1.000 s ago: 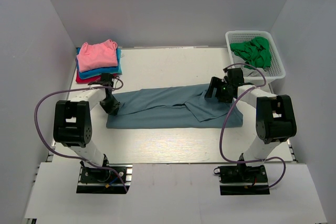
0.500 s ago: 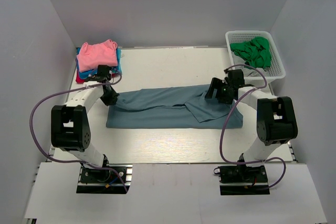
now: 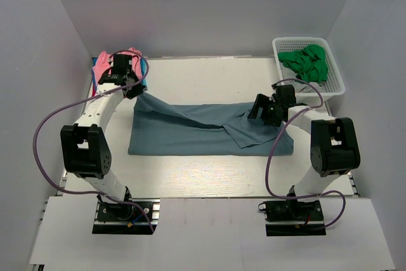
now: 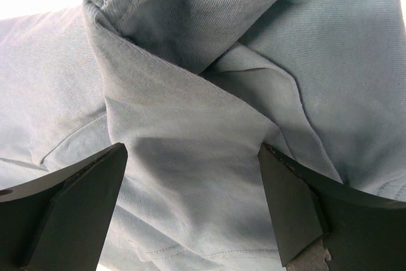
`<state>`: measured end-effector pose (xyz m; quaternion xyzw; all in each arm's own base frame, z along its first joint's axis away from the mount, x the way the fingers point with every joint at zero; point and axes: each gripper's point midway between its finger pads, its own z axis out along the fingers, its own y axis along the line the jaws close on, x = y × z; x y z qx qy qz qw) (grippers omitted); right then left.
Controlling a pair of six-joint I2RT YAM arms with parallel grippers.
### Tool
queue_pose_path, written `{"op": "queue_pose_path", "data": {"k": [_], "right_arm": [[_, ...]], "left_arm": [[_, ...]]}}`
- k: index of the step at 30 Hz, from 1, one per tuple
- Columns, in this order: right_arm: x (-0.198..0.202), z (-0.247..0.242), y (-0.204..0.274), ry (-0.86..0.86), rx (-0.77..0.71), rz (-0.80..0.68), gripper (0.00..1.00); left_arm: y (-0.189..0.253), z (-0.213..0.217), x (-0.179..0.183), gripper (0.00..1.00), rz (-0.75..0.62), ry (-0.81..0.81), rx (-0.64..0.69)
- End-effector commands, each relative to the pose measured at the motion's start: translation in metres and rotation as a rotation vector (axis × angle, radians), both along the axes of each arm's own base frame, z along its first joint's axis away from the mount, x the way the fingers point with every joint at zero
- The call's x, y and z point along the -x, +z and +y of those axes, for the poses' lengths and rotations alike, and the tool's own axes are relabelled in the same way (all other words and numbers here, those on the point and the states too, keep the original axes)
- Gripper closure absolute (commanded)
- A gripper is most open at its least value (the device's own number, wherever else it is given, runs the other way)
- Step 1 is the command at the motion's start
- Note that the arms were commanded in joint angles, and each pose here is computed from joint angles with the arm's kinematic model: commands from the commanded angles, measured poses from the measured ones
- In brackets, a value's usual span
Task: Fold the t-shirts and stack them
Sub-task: Fold the other side of the tshirt into a rectangle
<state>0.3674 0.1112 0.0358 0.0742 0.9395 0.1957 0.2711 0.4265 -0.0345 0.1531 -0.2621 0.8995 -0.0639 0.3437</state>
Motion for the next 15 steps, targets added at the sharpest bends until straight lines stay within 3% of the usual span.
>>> {"op": "queue_pose_path", "data": {"k": [1,9,15], "right_arm": [[0.016,-0.003,-0.011,-0.008,0.005,0.058,0.09],[0.017,-0.003,-0.014,-0.004,0.006,0.068,0.09],[0.018,-0.003,-0.016,0.006,0.007,0.077,0.09]], "left_arm": [[0.024,-0.003,-0.018,1.00,-0.062,-0.026,-0.008],[0.039,0.005,-0.017,1.00,-0.105,-0.003,-0.046],[0.005,0.023,0.021,1.00,0.030,0.105,-0.063]]}}
